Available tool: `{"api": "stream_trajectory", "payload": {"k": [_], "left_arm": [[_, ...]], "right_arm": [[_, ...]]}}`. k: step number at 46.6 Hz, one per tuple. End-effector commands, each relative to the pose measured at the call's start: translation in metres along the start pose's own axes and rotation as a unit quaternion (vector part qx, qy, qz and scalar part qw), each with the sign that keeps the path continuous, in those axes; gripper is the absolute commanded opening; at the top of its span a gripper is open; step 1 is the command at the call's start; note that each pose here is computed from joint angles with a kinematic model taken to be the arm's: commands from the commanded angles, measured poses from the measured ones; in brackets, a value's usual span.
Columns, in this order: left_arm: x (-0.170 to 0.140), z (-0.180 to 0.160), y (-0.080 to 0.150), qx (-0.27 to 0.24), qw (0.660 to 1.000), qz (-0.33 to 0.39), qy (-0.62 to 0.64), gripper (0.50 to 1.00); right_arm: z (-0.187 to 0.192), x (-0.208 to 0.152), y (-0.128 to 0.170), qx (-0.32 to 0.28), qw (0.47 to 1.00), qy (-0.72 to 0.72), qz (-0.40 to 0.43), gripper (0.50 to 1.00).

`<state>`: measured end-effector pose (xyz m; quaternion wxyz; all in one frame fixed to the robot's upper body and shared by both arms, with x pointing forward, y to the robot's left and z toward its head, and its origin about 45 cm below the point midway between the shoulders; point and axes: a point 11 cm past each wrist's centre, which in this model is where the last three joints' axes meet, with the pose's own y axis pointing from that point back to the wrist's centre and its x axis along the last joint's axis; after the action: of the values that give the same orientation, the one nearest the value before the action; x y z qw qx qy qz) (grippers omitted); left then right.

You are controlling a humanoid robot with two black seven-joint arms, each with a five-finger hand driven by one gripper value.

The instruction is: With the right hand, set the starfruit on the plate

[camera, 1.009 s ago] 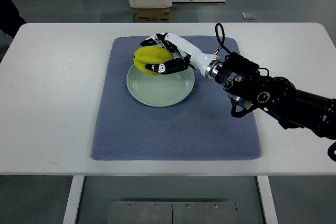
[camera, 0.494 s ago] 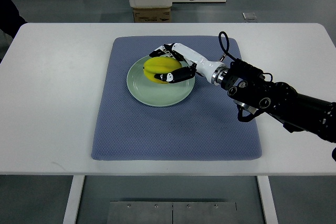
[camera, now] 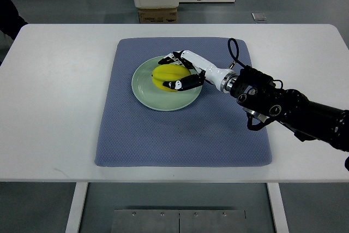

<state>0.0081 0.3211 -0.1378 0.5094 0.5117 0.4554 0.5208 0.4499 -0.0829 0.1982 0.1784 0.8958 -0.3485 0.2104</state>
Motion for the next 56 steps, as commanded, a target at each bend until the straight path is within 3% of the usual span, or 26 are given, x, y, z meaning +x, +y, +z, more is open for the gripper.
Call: {"api": "stream_trajectory", "payload": {"k": [1,4,5,13,24,50,56], "left_arm": [[0.000,0.000,0.000,0.000,1.000,-0.001,-0.001,1.000],[0.000,0.000,0.000,0.000,1.000,0.000,0.000,1.000],[0.000,0.000,0.000,0.000,1.000,-0.001,-0.001,1.000],[0.000,0.000,0.000,0.000,1.000,-0.001,0.000,1.000],[0.000,0.000,0.000,0.000,1.000,-0.001,0.001,1.000],[0.000,0.000,0.000,0.000,1.000,0.000,0.000,1.000],[0.000,0.000,0.000,0.000,1.000,0.000,0.000,1.000]], "right_arm": [[0.000,0.000,0.000,0.000,1.000,0.000,0.000,0.500],[0.000,0.000,0.000,0.000,1.000,0.000,0.000,0.500],[0.000,0.000,0.000,0.000,1.000,0.000,0.000,0.526],[0.003,-0.002,0.001,-0.001,1.000,-0.003,0.000,0.857],[0.002,-0.002,0.001,-0.001,1.000,-0.004,0.000,0.991],[-0.017,0.010,-0.006,0.025,0.998,-0.042,0.029,1.000],[-0.020,0.027,-0.003,0.032,0.996,-0.067,0.053,1.000]]}}
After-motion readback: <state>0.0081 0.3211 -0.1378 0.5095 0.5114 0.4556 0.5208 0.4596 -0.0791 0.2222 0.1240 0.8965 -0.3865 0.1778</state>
